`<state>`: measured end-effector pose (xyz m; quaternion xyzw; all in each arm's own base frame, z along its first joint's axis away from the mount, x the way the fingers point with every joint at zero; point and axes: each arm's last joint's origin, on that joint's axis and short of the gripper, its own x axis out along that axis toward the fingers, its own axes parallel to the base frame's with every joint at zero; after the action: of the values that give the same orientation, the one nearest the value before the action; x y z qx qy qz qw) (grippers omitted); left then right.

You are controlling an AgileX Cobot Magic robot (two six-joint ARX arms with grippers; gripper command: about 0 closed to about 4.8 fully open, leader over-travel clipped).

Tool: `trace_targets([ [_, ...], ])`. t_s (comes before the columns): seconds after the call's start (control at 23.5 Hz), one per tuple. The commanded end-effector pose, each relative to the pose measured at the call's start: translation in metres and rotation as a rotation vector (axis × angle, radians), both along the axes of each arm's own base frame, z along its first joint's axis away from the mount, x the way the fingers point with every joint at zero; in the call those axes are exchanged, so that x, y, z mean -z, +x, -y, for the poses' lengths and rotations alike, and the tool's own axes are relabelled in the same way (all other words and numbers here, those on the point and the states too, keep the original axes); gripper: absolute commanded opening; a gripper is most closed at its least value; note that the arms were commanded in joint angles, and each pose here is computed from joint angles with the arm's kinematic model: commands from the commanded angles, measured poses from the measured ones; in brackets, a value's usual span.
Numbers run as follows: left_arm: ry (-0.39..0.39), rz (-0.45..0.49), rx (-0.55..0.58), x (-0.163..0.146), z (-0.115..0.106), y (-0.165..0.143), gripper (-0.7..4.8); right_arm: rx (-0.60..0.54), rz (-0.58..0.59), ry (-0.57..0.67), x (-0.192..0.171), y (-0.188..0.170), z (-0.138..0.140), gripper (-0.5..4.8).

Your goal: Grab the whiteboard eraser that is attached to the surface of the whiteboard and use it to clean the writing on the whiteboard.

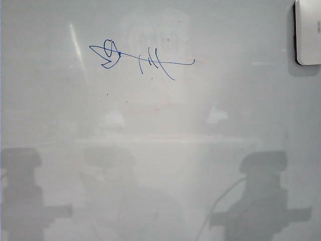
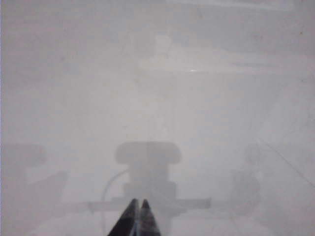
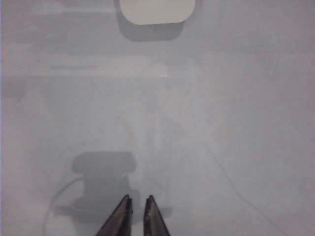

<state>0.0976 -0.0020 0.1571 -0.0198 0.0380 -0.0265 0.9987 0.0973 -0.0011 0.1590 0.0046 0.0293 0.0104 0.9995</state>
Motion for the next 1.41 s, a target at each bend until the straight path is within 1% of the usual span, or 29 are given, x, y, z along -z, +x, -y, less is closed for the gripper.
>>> trace_targets([
  [0.04, 0.001, 0.011, 0.0, -0.002, 0.0, 0.0, -0.05, -0.001, 0.01, -0.001, 0.0, 0.0, 0.0, 0.53],
  [0.55, 0.0, 0.012, 0.0, -0.002, 0.0, 0.0, -0.05, -0.001, 0.011, -0.001, 0.0, 0.0, 0.0, 0.54],
  [0.6, -0.019, 0.024, 0.0, -0.004, 0.0, 0.0, -0.05, -0.001, 0.018, -0.002, -0.001, 0.0, 0.0, 0.53],
  [0.64, -0.06, 0.041, 0.009, -0.007, 0.0, 0.0, -0.05, -0.001, 0.024, -0.001, -0.001, 0.0, 0.0, 0.53],
  [0.68, -0.147, 0.091, 0.046, -0.016, 0.001, -0.001, -0.05, -0.001, 0.051, 0.025, -0.006, 0.0, 0.0, 0.53],
  [0.72, -0.203, 0.188, 0.1, -0.033, 0.003, -0.004, -0.05, -0.03, 0.121, 0.087, -0.017, -0.002, -0.001, 0.53],
  [0.85, -0.194, 0.318, 0.162, -0.065, 0.004, -0.014, -0.05, -0.099, 0.265, 0.155, -0.043, -0.007, -0.003, 0.54],
  [0.89, -0.217, 0.345, 0.205, -0.087, 0.005, -0.023, -0.05, -0.162, 0.35, 0.159, -0.061, -0.013, -0.004, 0.54],
  [0.94, -0.234, 0.34, 0.223, -0.095, 0.005, -0.027, -0.05, -0.192, 0.378, 0.152, -0.068, -0.016, -0.005, 0.54],
  [0.98, -0.263, 0.314, 0.283, -0.114, 0.007, -0.039, -0.05, -0.271, 0.42, 0.134, -0.084, -0.022, -0.008, 0.54],
  [1.02, -0.257, 0.293, 0.333, -0.123, 0.008, -0.046, -0.05, -0.327, 0.44, 0.119, -0.092, -0.027, -0.009, 0.54],
  [1.06, -0.251, 0.257, 0.406, -0.134, 0.01, -0.057, -0.05, -0.435, 0.473, 0.09, -0.107, -0.035, -0.012, 0.54],
  [1.11, -0.249, 0.234, 0.445, -0.139, 0.011, -0.063, -0.05, -0.509, 0.479, 0.106, -0.115, -0.041, -0.014, 0.53],
  [1.15, -0.247, 0.202, 0.501, -0.146, 0.013, -0.072, -0.05, -0.562, 0.471, 0.184, -0.128, -0.049, -0.015, 0.45],
  [1.19, -0.239, 0.185, 0.524, -0.149, 0.013, -0.076, -0.05, -0.571, 0.433, 0.276, -0.135, -0.053, -0.015, 0.26],
  [1.23, -0.222, 0.158, 0.548, -0.151, 0.014, -0.082, -0.05, -0.546, 0.346, 0.415, -0.144, -0.059, -0.014, -0.09],
  [1.28, -0.228, 0.132, 0.564, -0.151, 0.015, -0.084, -0.05, -0.531, 0.295, 0.449, -0.149, -0.062, -0.014, -0.09],
  [1.32, -0.242, 0.089, 0.576, -0.15, 0.015, -0.087, -0.05, -0.512, 0.235, 0.439, -0.159, -0.068, -0.014, -0.1],
  [1.41, -0.271, 0.033, 0.576, -0.146, 0.015, -0.087, -0.05, -0.491, 0.226, 0.356, -0.178, -0.077, -0.014, -0.1],
])
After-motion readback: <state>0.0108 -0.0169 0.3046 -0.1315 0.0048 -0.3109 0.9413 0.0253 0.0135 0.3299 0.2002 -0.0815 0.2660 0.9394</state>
